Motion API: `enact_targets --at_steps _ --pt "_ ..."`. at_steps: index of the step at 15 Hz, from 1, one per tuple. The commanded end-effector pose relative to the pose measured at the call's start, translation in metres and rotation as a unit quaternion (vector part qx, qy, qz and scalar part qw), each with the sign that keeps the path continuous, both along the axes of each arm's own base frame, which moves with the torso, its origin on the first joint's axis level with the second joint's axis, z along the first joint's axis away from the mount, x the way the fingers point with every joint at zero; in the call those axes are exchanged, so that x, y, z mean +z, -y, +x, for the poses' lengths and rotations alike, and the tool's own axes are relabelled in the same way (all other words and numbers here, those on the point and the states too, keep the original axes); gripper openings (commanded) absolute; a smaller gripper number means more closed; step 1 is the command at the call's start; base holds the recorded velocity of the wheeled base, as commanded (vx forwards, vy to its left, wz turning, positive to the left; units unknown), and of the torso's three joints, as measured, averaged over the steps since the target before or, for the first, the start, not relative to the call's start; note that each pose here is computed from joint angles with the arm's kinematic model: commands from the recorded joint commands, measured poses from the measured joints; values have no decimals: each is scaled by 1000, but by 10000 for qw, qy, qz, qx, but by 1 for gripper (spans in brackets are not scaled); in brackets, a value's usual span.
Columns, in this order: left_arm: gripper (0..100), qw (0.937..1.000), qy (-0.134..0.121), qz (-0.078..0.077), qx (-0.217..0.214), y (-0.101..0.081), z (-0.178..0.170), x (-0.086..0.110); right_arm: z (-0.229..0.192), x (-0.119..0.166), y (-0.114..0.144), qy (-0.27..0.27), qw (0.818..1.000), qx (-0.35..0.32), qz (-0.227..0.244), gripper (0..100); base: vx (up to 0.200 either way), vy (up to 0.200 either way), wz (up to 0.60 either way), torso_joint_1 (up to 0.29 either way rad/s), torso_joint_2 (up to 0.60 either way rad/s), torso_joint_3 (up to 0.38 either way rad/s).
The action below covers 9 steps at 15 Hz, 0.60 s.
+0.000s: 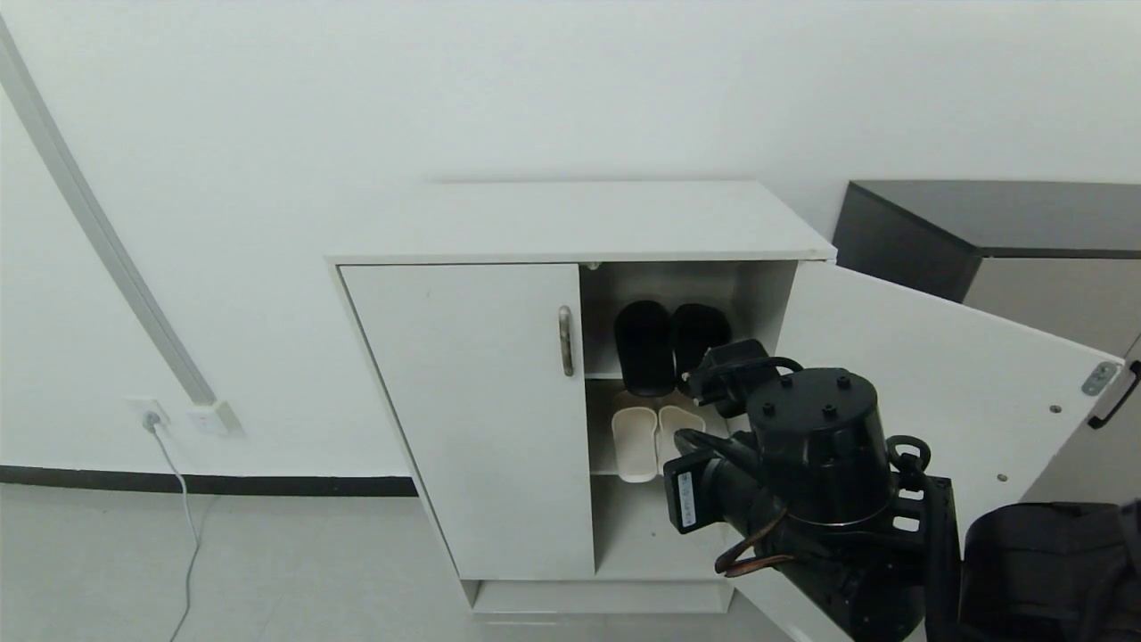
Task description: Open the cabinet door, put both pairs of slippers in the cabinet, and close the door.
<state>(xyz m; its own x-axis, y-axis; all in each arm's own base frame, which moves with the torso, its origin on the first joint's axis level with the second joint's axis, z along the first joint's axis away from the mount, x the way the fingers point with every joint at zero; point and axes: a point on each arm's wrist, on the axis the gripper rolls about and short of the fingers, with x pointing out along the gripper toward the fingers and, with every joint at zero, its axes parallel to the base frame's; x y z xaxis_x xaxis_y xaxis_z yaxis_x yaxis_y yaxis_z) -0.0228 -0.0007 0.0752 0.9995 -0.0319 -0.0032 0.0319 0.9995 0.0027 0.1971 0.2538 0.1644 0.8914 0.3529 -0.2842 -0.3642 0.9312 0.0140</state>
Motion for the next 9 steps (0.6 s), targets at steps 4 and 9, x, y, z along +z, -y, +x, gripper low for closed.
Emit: enact_targets --at_steps 4,9 --pt "0 10000 1 2 -1 0 0 0 0 0 0 -2 10000 1 -1 0 0 0 0 176 -487 -316" --pt "0 10000 1 2 -1 0 0 0 2 0 1 9 10000 -28 5 0 0 0 0 204 -512 -315"
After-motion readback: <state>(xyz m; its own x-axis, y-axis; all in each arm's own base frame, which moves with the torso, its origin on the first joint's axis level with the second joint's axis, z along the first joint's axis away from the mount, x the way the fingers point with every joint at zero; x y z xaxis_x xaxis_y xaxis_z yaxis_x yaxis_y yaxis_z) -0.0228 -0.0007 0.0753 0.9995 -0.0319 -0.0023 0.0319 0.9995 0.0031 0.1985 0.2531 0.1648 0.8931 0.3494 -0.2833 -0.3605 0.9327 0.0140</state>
